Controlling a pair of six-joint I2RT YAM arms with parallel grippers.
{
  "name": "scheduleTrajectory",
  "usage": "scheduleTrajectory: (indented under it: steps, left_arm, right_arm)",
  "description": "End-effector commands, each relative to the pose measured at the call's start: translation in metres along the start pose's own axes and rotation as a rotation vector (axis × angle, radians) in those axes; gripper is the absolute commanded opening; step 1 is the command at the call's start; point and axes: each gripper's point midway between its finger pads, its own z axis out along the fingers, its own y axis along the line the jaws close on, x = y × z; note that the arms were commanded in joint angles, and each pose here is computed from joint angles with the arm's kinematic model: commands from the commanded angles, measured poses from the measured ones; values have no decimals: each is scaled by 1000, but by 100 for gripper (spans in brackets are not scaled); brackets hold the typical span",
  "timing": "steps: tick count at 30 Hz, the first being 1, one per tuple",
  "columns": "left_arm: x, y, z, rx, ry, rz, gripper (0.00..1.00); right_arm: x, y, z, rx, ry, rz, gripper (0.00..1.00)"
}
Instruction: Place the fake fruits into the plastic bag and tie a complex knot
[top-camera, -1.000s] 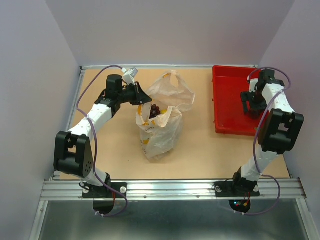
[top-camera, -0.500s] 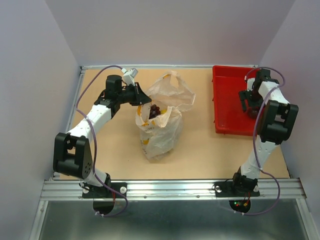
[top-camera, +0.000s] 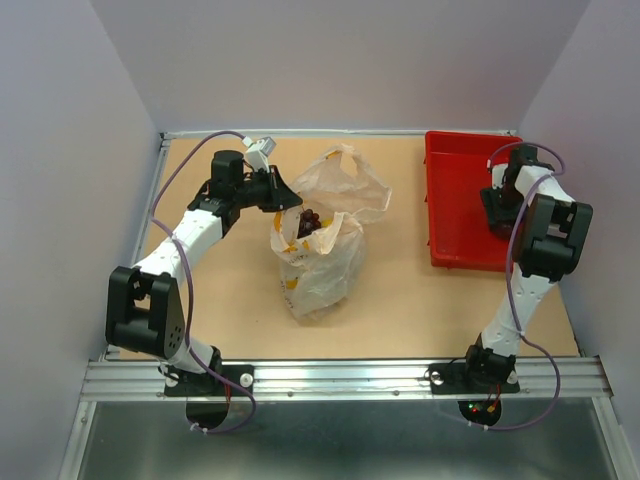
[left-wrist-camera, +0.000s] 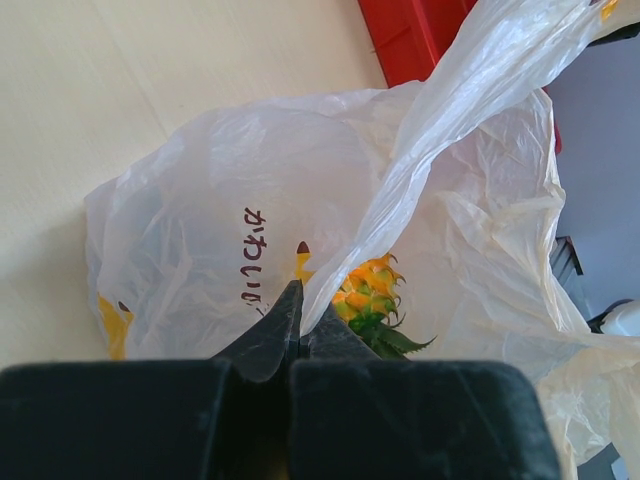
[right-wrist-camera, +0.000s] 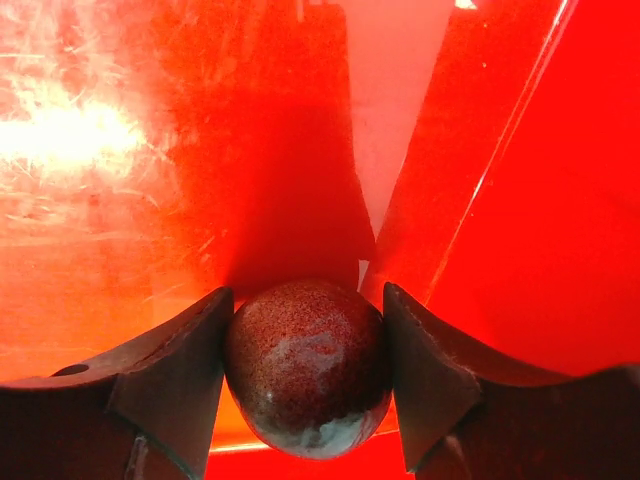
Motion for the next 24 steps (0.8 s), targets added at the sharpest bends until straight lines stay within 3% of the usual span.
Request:
scheduleTrajectory:
  steps: [1,6,8,11,13,18,24]
  left_arm:
    - [-12,-13,-12,24,-47,60,0]
    - [-14,-13,-14,24,-50,67,0]
    - [-14,-14,-15,25,-53,69,0]
    - [-13,-14,-16,27,-48,74,0]
    - [-11,-13,-15,24,-43,70,0]
    - [-7,-12,-13,34,-34,49,0]
    - [-14,-20,-17,49,-46,68,0]
  right_arm:
    - [-21,-10,-22,9,-99,11,37]
    - [-33,-7,-74,-41,-175,17,27]
    - [-39,12,-103,-160,-219,19,27]
    - [-78,47,-179,-361,-394,8,25]
    - [-92,87,-225,-568,-504,-34,25]
    - [-122,187,-355,-808,-803,-206,28]
    - [-109,314,-423,-991,-883,-476,30]
